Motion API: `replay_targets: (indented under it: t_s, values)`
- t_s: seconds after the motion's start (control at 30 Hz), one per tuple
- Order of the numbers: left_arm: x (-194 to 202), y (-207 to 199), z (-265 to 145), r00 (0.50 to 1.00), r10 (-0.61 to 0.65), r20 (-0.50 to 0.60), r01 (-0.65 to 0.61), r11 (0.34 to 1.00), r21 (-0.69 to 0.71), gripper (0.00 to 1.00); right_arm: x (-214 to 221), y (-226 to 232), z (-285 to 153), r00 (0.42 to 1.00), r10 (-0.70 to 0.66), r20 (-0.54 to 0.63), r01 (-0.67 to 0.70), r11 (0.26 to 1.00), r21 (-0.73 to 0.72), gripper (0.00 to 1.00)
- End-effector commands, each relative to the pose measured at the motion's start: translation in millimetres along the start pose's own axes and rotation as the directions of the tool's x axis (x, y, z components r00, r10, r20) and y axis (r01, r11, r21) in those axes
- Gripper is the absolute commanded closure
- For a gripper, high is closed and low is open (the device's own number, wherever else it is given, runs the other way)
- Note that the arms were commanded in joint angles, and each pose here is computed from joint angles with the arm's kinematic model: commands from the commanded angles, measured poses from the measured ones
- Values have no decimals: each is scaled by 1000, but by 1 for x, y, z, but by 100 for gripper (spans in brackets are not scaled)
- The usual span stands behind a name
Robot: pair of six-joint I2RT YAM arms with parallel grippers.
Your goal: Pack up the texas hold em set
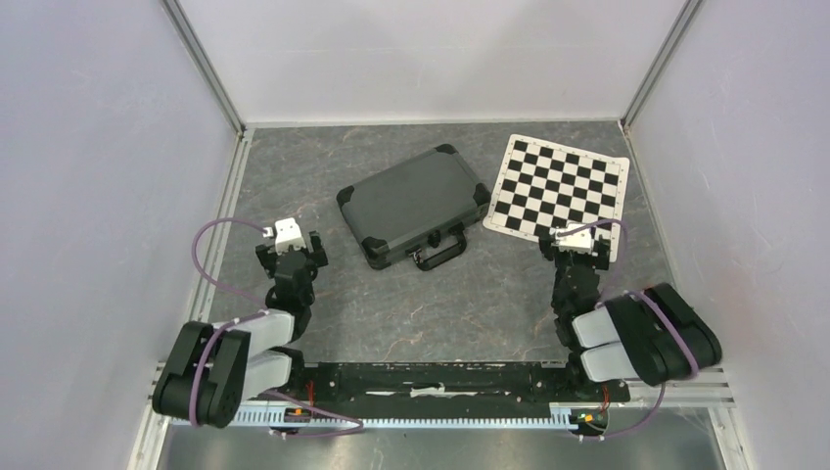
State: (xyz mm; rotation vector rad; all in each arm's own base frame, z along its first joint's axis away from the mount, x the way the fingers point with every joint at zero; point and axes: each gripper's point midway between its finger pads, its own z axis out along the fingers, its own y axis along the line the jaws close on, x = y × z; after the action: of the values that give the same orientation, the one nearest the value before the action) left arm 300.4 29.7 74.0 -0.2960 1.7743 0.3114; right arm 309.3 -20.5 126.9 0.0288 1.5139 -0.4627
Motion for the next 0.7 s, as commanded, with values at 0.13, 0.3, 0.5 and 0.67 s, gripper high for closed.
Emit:
replay_targets:
  t_s: [0.13,0.3,0.5,0.67]
  values:
    - [-54,-40,30,990,-30,139,2,980,200,2,28,-27,-36,1000,12,-12,-12,1000,14,1]
    - [-37,-63,40,983,42,180,-96,946,308,11,40,-19,-21,997,8,-77,-8,1000,-1,1]
    - [-33,-55,53,996,29,87,-50,967,250,0,40,-19,-21,997,9,-78,-9,1000,-2,1]
    - [-33,-55,54,996,26,91,-49,966,255,0,40,-18,-21,997,8,-79,-9,1000,-4,1]
